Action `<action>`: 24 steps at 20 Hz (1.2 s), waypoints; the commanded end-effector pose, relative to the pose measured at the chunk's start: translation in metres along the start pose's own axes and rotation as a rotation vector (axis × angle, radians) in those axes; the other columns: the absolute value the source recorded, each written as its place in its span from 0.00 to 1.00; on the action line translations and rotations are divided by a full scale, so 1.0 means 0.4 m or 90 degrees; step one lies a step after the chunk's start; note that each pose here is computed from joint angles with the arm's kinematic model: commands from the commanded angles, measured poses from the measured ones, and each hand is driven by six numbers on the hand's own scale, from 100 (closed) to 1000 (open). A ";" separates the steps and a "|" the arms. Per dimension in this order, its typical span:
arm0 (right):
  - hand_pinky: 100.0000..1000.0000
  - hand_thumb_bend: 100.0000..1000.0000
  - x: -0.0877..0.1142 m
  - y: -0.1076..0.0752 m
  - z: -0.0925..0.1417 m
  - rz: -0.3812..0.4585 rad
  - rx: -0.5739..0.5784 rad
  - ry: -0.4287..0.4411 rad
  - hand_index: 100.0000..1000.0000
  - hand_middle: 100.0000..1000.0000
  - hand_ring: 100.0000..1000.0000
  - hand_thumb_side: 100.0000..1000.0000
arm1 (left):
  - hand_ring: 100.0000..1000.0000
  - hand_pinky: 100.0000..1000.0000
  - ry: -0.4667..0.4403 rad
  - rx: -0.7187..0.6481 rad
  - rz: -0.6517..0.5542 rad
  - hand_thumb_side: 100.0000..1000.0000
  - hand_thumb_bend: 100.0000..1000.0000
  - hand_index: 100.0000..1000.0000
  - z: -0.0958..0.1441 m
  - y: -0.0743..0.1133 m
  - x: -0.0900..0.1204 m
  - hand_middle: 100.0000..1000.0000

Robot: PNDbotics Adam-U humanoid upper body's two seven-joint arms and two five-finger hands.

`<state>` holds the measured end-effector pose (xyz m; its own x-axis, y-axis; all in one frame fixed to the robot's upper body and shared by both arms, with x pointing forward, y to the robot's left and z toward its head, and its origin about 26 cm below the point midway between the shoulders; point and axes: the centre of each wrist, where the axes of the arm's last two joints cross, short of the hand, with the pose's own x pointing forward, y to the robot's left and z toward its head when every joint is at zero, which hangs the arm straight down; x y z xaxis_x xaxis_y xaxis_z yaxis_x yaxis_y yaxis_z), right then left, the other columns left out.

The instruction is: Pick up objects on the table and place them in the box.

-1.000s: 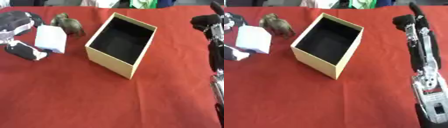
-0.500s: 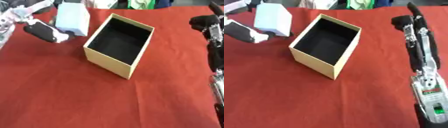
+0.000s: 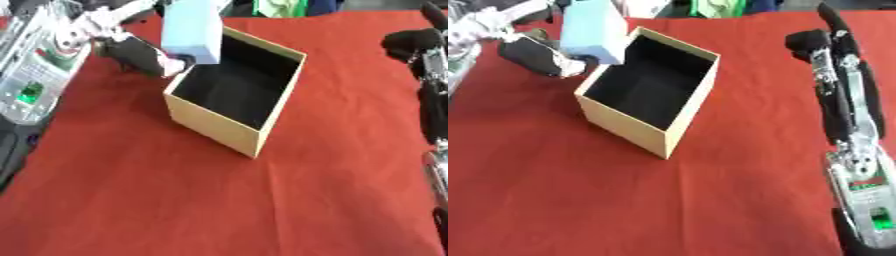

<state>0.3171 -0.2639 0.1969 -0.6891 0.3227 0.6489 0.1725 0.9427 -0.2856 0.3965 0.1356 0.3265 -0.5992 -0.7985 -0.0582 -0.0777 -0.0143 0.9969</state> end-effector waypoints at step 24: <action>0.79 0.00 0.020 0.000 -0.018 -0.014 0.008 -0.024 1.00 0.63 0.74 0.90 | 0.84 0.68 -0.019 -0.058 -0.062 0.81 0.11 0.85 -0.077 -0.077 -0.032 0.81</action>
<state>0.3183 -0.2610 0.2004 -0.7005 0.3038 0.6458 0.1520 0.9476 -0.2809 0.4325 0.1272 0.2844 -0.6166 -0.7761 -0.1326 -0.0277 -0.1469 0.9888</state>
